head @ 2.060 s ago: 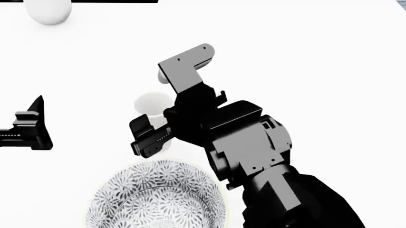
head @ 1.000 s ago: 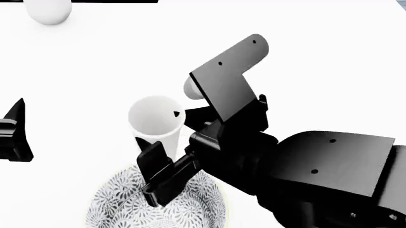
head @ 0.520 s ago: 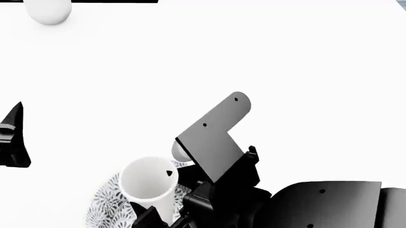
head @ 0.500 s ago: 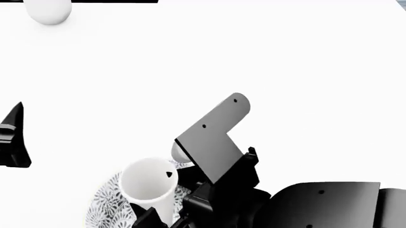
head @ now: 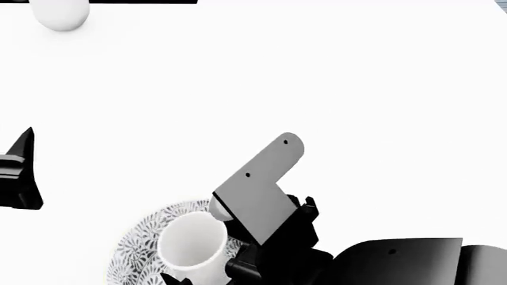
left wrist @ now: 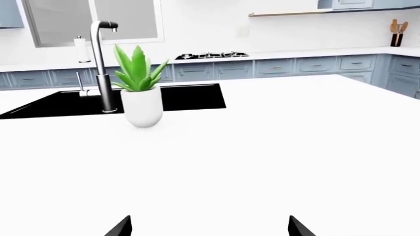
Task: Place the cup inside the bowl on the dining table and move the bowl to any counter.
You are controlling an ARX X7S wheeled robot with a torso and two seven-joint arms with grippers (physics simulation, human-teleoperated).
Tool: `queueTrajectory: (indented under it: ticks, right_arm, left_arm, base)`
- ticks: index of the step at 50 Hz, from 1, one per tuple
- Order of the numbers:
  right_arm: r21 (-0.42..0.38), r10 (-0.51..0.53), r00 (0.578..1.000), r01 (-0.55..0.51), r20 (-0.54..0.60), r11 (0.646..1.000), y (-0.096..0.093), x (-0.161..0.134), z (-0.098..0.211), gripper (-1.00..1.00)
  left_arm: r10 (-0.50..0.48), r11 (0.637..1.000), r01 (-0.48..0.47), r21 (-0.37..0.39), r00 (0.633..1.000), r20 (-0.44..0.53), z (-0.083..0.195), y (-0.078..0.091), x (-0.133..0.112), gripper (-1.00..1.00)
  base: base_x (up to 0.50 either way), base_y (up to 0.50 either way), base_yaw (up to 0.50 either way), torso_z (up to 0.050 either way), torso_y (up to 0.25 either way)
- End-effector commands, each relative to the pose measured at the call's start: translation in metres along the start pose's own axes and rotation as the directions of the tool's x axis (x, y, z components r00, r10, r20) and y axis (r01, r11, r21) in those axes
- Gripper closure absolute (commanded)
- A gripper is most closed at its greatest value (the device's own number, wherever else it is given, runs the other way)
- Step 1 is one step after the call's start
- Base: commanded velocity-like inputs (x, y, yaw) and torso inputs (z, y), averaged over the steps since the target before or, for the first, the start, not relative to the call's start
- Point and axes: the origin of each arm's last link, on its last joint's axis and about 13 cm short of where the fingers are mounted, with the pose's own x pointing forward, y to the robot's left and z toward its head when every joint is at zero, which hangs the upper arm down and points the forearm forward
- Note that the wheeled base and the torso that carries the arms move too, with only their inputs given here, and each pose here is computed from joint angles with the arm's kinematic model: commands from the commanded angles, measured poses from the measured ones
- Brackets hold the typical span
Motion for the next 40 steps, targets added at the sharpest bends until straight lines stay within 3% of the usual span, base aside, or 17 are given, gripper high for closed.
queueTrajectory:
  ticks: [1,15,25,32,33,34,40]
  right_arm:
    - [-0.011,-0.005,1.000,0.005,0.006,1.000,0.000,-0.002,0.002,-1.00]
    - [-0.002,0.025,0.995,-0.025,0.099,1.000,0.004,-0.009,0.018,-1.00]
    - [-0.029,-0.027,0.987,0.032,0.160,0.999,0.000,-0.020,0.033,-1.00]
    - [0.001,-0.084,0.975,0.086,0.207,0.996,-0.007,-0.036,0.044,-1.00]
    - [0.021,-0.094,0.970,0.091,0.224,0.996,-0.008,-0.040,0.046,-1.00]
    - [0.321,-0.266,0.940,0.189,0.214,0.928,-0.035,-0.064,0.025,-1.00]
    - [0.411,-0.276,0.942,0.178,0.191,0.894,-0.045,-0.079,0.011,-1.00]
  left_arm:
    - [-0.005,1.000,0.005,0.002,1.000,0.002,0.001,-0.002,0.001,-1.00]
    - [-0.008,1.000,0.008,-0.002,1.000,0.002,0.000,-0.002,0.000,-1.00]
    - [-0.015,1.000,0.015,0.001,1.000,0.006,0.003,-0.002,0.000,-1.00]
    - [-0.016,1.000,0.016,0.000,1.000,0.005,0.002,-0.003,0.001,-1.00]
    - [-0.016,1.000,0.016,0.000,1.000,0.006,0.002,-0.003,0.001,-1.00]
    - [-0.018,1.000,0.018,-0.003,1.000,0.006,0.001,-0.003,0.000,-1.00]
    - [-0.022,1.000,0.022,-0.004,1.000,0.002,0.000,-0.004,0.001,-1.00]
  base:
    - [0.00,0.00,0.00,0.000,0.000]
    - [0.00,0.00,0.00,0.000,0.000]
    - [0.00,0.00,0.00,0.000,0.000]
    - [0.00,0.00,0.00,0.000,0.000]
    - [0.00,0.00,0.00,0.000,0.000]
    - [0.00,0.00,0.00,0.000,0.000]
    - [0.00,0.00,0.00,0.000,0.000]
